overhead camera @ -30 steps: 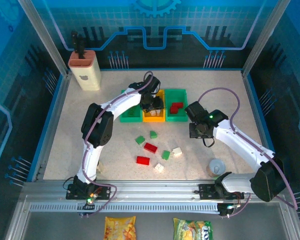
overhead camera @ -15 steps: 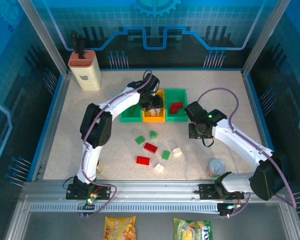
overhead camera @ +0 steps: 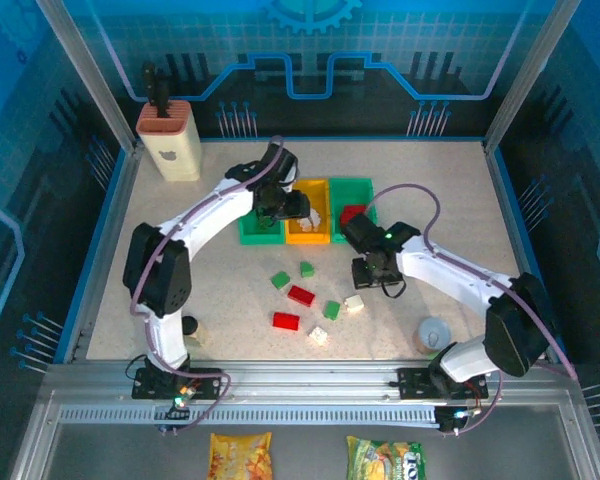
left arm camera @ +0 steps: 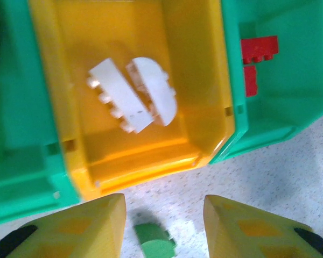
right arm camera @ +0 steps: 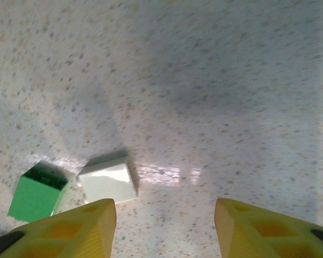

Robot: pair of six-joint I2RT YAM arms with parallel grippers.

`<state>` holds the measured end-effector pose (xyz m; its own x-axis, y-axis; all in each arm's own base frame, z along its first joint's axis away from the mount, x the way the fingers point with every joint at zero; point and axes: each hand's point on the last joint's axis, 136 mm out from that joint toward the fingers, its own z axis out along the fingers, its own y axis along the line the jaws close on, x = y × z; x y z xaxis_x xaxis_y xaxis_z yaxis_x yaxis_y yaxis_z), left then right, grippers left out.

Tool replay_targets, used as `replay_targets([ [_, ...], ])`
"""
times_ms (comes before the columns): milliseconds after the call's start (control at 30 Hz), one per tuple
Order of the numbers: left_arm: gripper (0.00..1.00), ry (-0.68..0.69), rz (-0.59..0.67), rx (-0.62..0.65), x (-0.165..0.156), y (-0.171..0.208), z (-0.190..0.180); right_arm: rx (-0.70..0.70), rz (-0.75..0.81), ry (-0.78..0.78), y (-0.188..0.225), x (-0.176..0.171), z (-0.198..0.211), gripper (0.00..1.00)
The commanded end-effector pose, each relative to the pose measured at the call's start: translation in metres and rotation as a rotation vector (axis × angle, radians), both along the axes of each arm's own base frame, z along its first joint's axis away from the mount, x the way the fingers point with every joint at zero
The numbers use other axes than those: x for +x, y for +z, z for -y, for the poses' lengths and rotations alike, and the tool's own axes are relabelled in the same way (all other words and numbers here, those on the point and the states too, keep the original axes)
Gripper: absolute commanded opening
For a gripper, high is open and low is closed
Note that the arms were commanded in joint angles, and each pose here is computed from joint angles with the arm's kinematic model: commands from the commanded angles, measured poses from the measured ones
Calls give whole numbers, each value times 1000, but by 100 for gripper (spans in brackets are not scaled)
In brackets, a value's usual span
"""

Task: Sort the legos into containers by color
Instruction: Pick up the lego from the bottom-center of the table.

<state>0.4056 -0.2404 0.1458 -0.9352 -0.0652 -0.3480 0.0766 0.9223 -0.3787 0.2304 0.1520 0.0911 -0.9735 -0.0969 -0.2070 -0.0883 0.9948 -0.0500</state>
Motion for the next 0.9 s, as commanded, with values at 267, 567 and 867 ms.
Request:
replay_targets([
  [267, 44, 52, 30, 44, -32, 28, -101, -45, -115, 167, -36, -20, -36, 59],
  [567, 48, -15, 87, 114, -46, 31, -132, -79, -173, 207, -59, -25, -36, 61],
  [867, 48, -77, 115, 194, -51, 24, -141, -111, -218, 215, -77, -29, -34, 59],
])
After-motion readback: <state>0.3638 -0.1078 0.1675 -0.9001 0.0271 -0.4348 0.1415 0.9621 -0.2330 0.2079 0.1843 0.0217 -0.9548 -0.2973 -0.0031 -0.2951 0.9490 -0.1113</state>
